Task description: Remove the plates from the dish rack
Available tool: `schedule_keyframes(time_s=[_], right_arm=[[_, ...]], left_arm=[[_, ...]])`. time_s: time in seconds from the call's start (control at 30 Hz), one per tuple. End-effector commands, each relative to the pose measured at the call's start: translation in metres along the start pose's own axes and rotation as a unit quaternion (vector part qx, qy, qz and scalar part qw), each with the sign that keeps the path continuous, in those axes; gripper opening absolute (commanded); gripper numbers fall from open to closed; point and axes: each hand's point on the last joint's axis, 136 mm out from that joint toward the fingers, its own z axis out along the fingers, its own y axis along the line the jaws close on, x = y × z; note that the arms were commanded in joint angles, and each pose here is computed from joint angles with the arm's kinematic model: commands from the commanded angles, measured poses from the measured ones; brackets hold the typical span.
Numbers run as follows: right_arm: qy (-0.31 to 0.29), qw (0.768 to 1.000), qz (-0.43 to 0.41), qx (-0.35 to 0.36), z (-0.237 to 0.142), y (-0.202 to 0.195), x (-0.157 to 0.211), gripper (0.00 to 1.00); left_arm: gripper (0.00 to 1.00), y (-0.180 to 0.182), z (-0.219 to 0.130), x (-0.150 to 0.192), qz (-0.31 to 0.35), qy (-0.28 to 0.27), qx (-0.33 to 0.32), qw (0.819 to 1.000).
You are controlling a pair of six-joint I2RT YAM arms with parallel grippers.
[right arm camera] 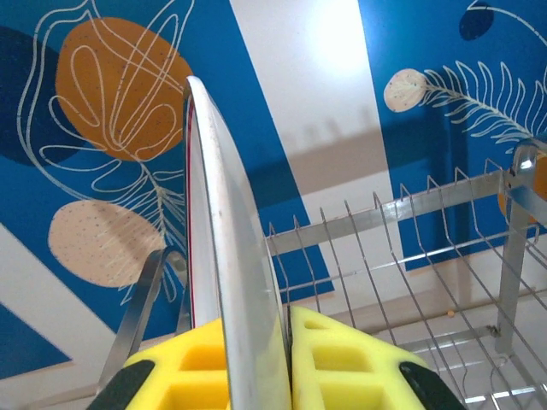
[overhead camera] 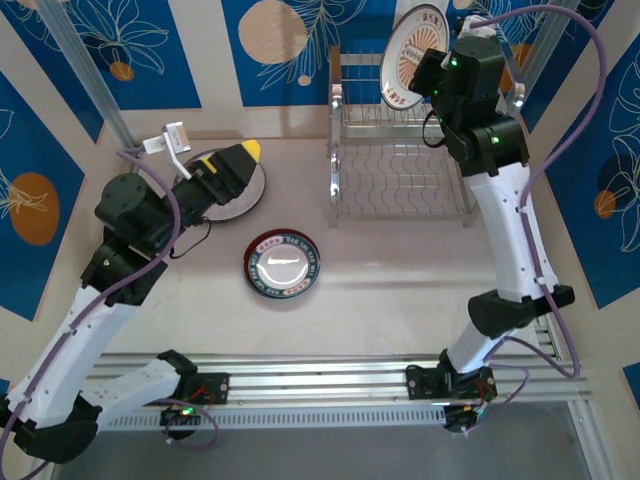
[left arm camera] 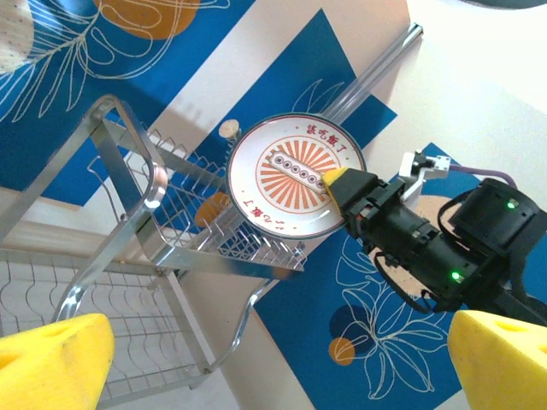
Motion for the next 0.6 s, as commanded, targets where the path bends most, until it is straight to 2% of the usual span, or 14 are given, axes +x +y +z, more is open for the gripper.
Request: schedule_keyframes(time_s=[0.0,0.13,0.33,0.57], right_arm=[[-0.031,0.997,0.046,-0.047,-0.032,0.005,-0.025,0.0],[-0.008,0.993,0.087,-0.08,-0.05,0.001,-0.016,0.0],[0.053,0.979,0.149,-0.129,-0.071,0.002,0.004,0.0],[0.131,0.951,0.216,-0.176,-0.088,0.012,0.04,0.0]], left_arm=[[1.0,-0.02,-0.001,-0.01,-0.01,-0.002,0.035,0.999],[0.99,-0.017,0.01,-0.001,-0.036,0.02,0.04,0.998],[0.98,-0.003,0.034,0.03,-0.094,0.089,0.034,0.991],[0.95,0.007,0.055,0.063,-0.143,0.144,0.027,0.979]])
